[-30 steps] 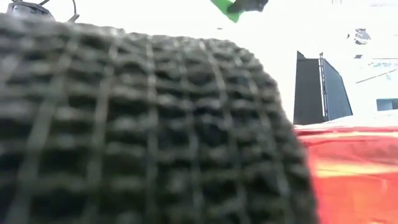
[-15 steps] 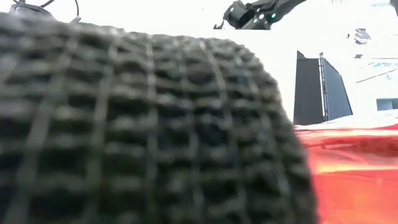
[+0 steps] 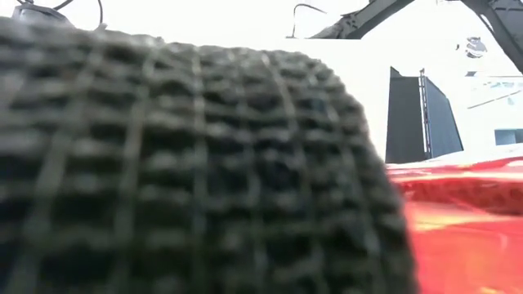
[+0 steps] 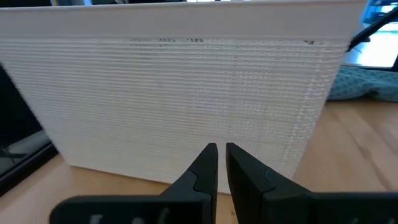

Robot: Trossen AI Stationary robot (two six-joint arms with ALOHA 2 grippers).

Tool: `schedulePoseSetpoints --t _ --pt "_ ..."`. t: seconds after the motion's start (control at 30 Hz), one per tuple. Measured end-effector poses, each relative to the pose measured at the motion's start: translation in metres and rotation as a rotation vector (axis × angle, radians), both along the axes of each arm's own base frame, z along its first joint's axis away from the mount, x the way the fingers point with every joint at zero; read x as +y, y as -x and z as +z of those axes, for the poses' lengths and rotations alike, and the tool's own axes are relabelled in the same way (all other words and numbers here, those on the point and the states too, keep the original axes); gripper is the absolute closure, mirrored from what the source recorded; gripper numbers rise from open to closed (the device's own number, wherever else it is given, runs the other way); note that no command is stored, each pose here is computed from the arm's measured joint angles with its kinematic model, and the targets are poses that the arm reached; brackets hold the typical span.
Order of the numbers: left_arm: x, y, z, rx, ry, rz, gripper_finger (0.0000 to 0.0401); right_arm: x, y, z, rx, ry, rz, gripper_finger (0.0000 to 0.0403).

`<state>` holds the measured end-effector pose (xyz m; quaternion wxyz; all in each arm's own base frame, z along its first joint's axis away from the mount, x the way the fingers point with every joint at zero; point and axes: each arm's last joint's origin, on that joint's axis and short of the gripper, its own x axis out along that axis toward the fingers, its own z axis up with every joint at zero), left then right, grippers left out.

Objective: Pick & place medical supplies in basket/bin
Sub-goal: Put the green bandage into the white bin

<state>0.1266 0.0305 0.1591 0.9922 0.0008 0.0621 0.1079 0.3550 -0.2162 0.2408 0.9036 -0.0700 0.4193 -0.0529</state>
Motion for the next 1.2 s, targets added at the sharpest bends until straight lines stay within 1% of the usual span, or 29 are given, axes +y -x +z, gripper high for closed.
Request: schedulePoseSetpoints --t 0.3,0.37,0.5,0.63,0.83,1.0,1.1,1.2 --pt "0.000 0.000 0.000 0.004 -0.019 0.005 0.0364 0.006 -0.012 -0.027 0.075 -0.016 0.056 0.0326" --pt "0.000 0.000 0.000 0.003 -0.029 0.004 0.0364 0.009 -0.015 -0.036 0.113 -0.010 0.074 0.0326" --pt "0.000 0.000 0.000 0.002 -0.031 0.004 0.0364 0.012 -0.021 -0.052 0.174 0.025 0.083 0.0326" --pt "0.000 0.000 0.000 0.002 -0.031 0.004 0.0364 0.010 -0.023 -0.068 0.210 0.009 0.081 0.0326" --pt "0.000 0.000 0.000 0.002 -0.029 0.003 0.0364 0.009 -0.024 -0.082 0.248 -0.007 0.093 0.0326" --pt "0.000 0.000 0.000 0.004 -0.028 0.003 0.0364 0.009 -0.025 -0.086 0.256 -0.011 0.094 0.0325" --pt "0.000 0.000 0.000 0.007 -0.025 0.003 0.0364 0.009 -0.024 -0.086 0.264 -0.004 0.110 0.0316" --pt "0.000 0.000 0.000 0.007 -0.025 0.003 0.0364 0.009 -0.024 -0.085 0.263 0.000 0.111 0.0285"
